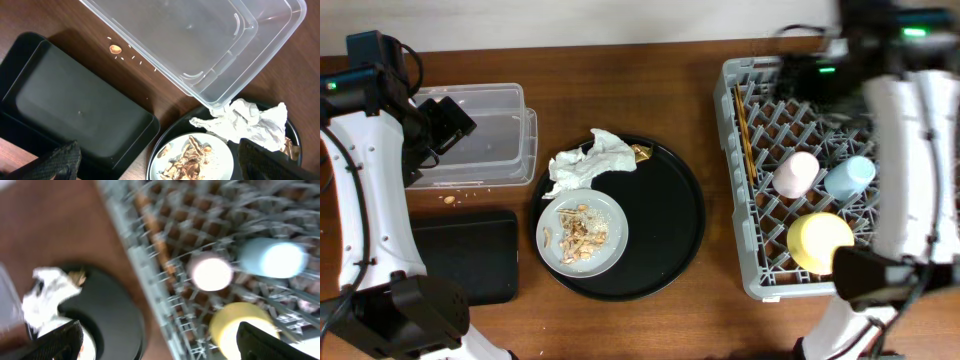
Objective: Sort waste into correct bins and load items into the dishwasher rack
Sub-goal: 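Raise the open right gripper out of the rack, then move the left gripper down to the white plate of food scraps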
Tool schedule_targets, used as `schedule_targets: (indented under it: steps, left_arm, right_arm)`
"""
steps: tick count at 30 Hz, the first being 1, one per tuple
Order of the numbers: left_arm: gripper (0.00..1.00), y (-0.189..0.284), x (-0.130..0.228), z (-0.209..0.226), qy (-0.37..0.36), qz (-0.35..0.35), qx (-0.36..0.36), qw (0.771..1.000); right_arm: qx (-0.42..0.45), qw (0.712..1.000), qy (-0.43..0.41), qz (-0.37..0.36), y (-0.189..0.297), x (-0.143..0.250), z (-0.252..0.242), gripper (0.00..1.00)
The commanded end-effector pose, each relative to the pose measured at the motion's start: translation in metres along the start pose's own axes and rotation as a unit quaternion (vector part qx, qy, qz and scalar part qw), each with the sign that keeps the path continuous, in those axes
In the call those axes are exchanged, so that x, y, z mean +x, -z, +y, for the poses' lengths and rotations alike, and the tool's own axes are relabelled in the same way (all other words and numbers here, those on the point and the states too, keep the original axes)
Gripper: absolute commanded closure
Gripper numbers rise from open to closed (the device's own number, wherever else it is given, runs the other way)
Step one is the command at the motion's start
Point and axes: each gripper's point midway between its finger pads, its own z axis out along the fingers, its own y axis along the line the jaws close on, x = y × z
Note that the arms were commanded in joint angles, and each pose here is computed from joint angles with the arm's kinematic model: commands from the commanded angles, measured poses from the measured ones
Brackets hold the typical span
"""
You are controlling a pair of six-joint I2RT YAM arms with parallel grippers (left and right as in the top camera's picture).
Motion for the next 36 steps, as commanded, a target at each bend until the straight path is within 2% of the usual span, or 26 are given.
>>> schedule_targets:
  steps: [1, 3, 7, 9, 12, 17, 20, 22, 24, 29, 31, 34, 36]
  left_arm:
    - [0.01, 0.015, -0.003, 0.001, 0.008, -0.019, 0.01, 1.0]
    - [0.01, 0.015, 0.003, -0.011, 0.007, 0.0, 0.043, 0.999]
    - [0.01, 0.016, 0.009, -0.014, 0.007, 0.014, 0.056, 0.998]
    - [0.01, 0.019, 0.033, -0.024, 0.006, 0.074, 0.092, 0.993]
    - [0.01, 0.03, 0.074, -0.057, -0.101, 0.137, 0.164, 0.972]
    - [0.01, 0.035, 0.13, -0.081, -0.222, 0.177, 0.151, 0.947]
    - [0.01, 0.031, 0.173, -0.1, -0.305, 0.185, 0.115, 0.927]
    - [0.01, 0.024, 0.195, -0.105, -0.33, 0.184, 0.08, 0.923]
    - [0.01, 0.013, 0.22, -0.113, -0.341, 0.18, 0.05, 0.921]
    - [0.01, -0.025, 0.289, -0.135, -0.378, 0.184, 0.041, 0.907]
    - [0.01, -0.055, 0.315, -0.137, -0.358, 0.174, 0.028, 0.917]
    - [0.01, -0.086, 0.328, -0.131, -0.322, 0.151, 0.006, 0.935]
    - [0.02, -0.1, 0.331, -0.13, -0.327, 0.138, 0.009, 0.935]
  right_arm:
    - [0.015, 0.999, -0.032, -0.02, 0.013, -0.011, -0.034, 0.01]
    - [0.022, 0.998, -0.054, -0.024, 0.014, -0.016, -0.05, 0.01]
    - [0.029, 0.996, -0.075, -0.028, 0.016, -0.021, -0.067, 0.01]
    - [0.032, 0.996, -0.082, -0.03, 0.017, -0.022, -0.072, 0.01]
    - [0.032, 0.996, -0.082, -0.03, 0.017, -0.022, -0.073, 0.01]
    - [0.032, 0.996, -0.081, -0.03, 0.017, -0.022, -0.072, 0.01]
    - [0.032, 0.996, -0.081, -0.03, 0.017, -0.022, -0.072, 0.01]
    - [0.032, 0.996, -0.081, -0.03, 0.017, -0.022, -0.072, 0.01]
    - [0.032, 0.996, -0.081, -0.03, 0.017, -0.022, -0.072, 0.01]
    - [0.032, 0.996, -0.081, -0.03, 0.017, -0.022, -0.072, 0.01]
    - [0.032, 0.996, -0.081, -0.03, 0.017, -0.022, -0.072, 0.01]
    - [0.032, 0.996, -0.081, -0.03, 0.017, -0.022, -0.072, 0.01]
    - [0.032, 0.996, -0.081, -0.03, 0.017, -0.022, -0.072, 0.01]
